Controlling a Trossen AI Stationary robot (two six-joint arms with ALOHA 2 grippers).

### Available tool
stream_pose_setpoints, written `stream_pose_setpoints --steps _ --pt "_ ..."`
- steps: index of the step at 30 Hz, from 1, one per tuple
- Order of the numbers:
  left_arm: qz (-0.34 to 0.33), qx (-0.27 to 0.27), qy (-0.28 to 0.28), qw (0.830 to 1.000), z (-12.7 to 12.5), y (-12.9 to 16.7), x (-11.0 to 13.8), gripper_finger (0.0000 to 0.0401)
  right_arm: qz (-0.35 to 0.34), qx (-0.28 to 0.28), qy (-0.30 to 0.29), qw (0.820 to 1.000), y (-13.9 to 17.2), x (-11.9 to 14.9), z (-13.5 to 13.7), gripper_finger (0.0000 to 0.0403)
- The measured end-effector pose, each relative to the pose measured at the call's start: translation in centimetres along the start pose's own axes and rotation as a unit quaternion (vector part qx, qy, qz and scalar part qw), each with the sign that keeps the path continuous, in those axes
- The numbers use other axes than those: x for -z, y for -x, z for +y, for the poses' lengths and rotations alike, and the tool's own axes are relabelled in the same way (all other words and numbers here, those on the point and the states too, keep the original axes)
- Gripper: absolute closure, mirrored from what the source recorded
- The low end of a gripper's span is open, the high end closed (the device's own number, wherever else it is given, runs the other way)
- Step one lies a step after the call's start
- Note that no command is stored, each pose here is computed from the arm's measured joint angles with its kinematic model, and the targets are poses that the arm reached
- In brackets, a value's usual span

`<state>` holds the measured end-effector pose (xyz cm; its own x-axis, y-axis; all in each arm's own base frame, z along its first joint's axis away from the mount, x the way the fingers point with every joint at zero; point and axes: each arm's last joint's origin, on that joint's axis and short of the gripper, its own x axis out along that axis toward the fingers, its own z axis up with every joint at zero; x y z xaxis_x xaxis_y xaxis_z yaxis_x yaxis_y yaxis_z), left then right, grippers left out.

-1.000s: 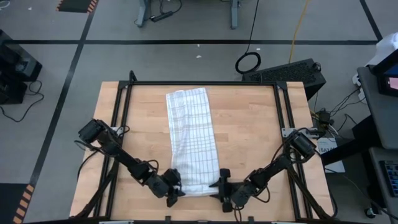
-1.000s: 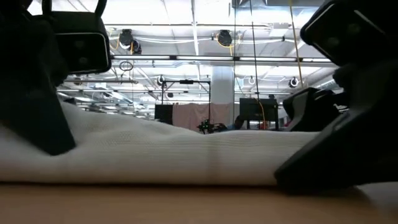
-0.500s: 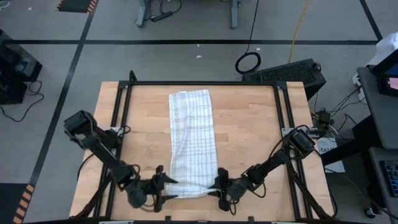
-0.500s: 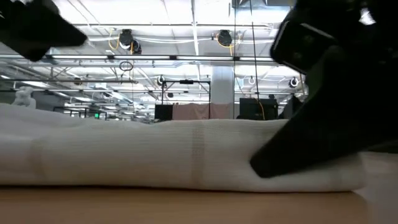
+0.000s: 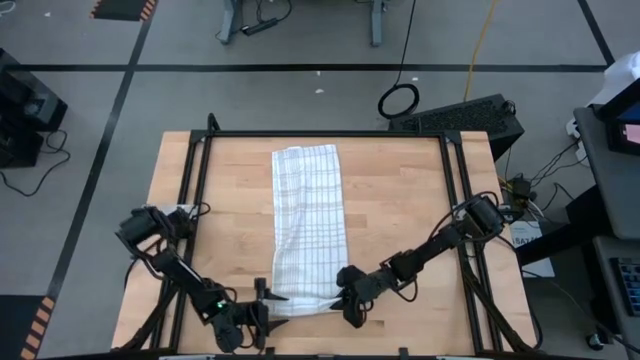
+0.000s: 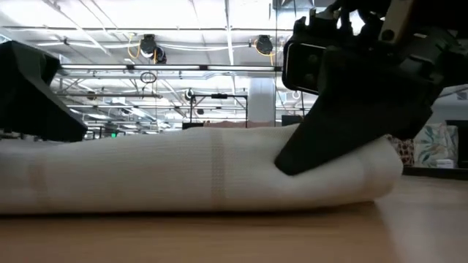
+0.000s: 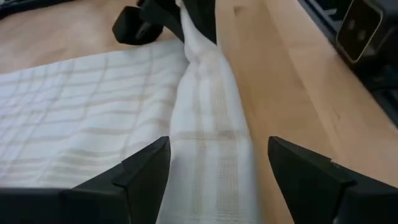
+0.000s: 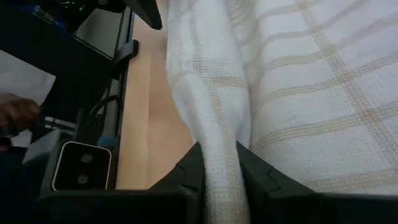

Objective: Roll towel
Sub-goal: Roll the white towel

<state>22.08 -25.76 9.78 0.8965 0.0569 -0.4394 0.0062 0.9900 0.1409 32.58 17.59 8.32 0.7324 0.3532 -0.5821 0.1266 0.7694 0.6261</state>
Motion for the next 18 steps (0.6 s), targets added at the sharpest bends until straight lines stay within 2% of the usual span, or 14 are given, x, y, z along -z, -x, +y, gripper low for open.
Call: stream_pose_setpoints --steps 6,9,12,18 --pt "0.016 0.006 -0.011 1.000 0.2 -1.0 0.3 0.0129 0.009 -0.006 -0.005 1.000 0.2 -0.3 0.0 0.0357" --pt "0.026 0.017 0.007 0.999 0.3 -1.2 0.3 0.0153 0.007 -0.006 -0.003 1.000 0.3 -0.4 0.1 0.0354" --pt "0.039 0.028 0.030 0.998 0.6 -1.5 0.3 0.0206 0.005 -0.005 -0.006 1.000 0.3 -0.4 0.1 0.0342" --pt "0.073 0.047 0.090 0.992 1.7 -2.7 0.1 0.0362 0.005 -0.012 0.032 0.999 0.6 -0.6 0.4 0.0286"
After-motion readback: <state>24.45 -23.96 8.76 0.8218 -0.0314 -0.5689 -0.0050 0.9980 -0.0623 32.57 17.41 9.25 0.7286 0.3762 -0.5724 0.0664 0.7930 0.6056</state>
